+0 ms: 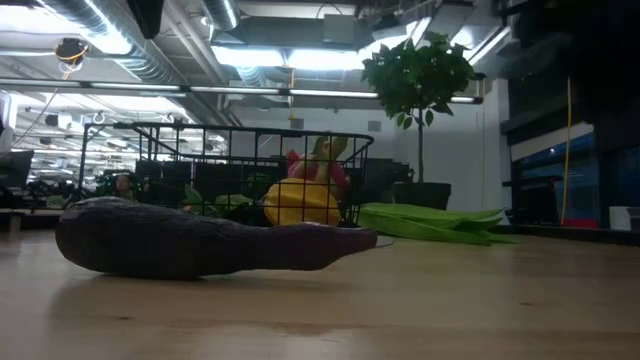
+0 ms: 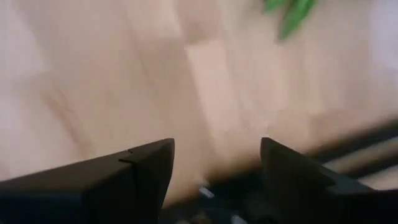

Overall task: Build produce basket
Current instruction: Put the dark purple eggplant into the black wire basket

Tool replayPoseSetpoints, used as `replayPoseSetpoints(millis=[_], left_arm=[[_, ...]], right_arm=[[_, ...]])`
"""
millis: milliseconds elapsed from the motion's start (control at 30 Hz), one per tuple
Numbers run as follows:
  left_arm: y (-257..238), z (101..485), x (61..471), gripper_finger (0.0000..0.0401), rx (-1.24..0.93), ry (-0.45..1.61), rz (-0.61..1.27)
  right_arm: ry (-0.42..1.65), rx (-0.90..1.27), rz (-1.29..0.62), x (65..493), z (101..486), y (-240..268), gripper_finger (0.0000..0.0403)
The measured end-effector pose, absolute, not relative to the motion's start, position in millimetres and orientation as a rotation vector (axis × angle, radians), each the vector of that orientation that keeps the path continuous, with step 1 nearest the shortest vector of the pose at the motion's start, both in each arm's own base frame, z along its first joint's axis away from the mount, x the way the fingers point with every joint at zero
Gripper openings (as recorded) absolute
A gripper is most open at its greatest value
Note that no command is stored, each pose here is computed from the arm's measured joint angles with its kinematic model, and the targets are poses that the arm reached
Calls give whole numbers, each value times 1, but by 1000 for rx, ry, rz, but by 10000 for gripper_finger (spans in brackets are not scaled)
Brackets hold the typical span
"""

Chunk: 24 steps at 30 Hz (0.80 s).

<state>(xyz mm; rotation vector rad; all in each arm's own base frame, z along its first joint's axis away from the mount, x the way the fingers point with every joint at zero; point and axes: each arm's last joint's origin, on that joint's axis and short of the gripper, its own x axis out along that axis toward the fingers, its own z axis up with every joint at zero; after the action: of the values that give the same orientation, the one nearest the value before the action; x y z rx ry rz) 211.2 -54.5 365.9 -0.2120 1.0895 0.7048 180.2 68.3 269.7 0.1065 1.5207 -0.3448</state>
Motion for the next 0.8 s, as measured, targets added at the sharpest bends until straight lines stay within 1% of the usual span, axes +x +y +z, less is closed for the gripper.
replayPoseSetpoints(millis=[100,167,233,333,400,533,700,800], left_arm=[[-53,368,209,136,-190,1079,702],[-51,368,209,136,-179,1070,712],[-50,369,210,136,-169,1062,727],[-48,369,210,136,-157,1044,744],[-48,369,210,136,-156,1044,745],[-48,369,210,136,-165,1044,746],[-50,369,210,136,-181,1043,742],[-57,366,214,136,-202,1013,695]], right_arm=[[1268,231,-280,158,271,72,227],[1077,261,-272,149,269,71,227],[897,246,-331,146,263,67,227],[713,255,-453,144,248,60,227],[679,271,-496,147,237,56,227],[729,322,-479,147,219,55,227],[746,331,-460,146,210,55,227],[744,334,-459,146,207,55,227]])
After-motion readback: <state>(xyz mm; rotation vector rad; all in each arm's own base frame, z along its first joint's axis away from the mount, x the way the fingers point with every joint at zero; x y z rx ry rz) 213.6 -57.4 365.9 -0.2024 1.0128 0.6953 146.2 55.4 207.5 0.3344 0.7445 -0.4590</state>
